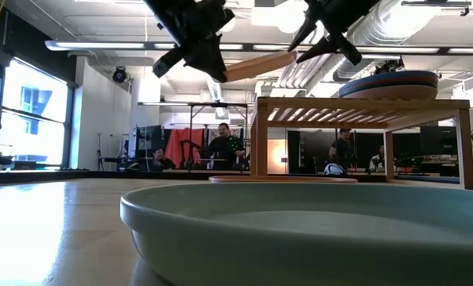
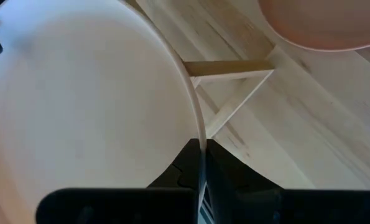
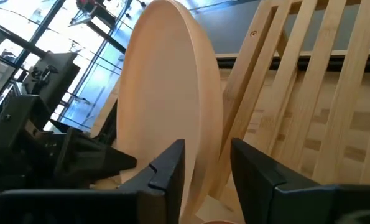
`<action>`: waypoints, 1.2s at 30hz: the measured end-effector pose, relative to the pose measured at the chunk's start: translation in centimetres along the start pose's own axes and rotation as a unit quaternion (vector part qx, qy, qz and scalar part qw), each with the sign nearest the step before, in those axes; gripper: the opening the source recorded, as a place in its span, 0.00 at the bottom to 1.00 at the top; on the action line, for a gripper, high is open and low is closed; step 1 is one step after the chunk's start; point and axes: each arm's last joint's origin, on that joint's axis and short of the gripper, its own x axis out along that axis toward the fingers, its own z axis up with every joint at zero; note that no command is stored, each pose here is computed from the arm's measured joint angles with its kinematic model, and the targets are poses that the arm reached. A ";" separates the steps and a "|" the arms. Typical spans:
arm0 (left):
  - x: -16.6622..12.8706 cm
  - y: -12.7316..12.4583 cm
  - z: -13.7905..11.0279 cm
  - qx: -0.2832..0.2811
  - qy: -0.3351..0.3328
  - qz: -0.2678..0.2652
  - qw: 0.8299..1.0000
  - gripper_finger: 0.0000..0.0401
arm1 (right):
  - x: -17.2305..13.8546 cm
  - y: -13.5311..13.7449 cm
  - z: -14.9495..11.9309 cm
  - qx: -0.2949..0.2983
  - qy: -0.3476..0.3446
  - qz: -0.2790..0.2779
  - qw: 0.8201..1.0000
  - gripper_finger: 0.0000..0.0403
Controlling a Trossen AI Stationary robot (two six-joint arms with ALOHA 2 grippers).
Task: Place and stack plates onto a shelf
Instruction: Put the light orange plate on the shelf
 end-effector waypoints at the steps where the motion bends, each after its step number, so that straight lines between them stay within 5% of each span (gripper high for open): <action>1: 0.0 0.0 0.0 0.000 0.000 0.000 1.000 0.00 | 0.0 0.0 0.0 0.000 0.000 0.000 1.000 0.25; 8: 0.0 0.0 0.0 0.000 -0.003 0.002 1.000 0.03 | 0.0 -0.3 -0.2 0.010 0.007 -0.014 1.000 0.02; 20: 0.0 0.1 0.1 -0.005 -0.009 0.000 1.000 0.05 | 0.0 -0.6 -0.5 0.040 0.021 -0.033 0.998 0.01; 29: 0.0 0.0 0.0 -0.073 -0.009 -0.003 0.997 0.06 | 0.0 -0.6 -0.5 0.053 0.021 -0.033 0.998 0.00; 36: 0.1 0.0 0.1 -0.122 -0.022 -0.012 0.992 0.16 | 0.0 -0.7 -0.5 0.057 0.021 -0.034 0.998 0.00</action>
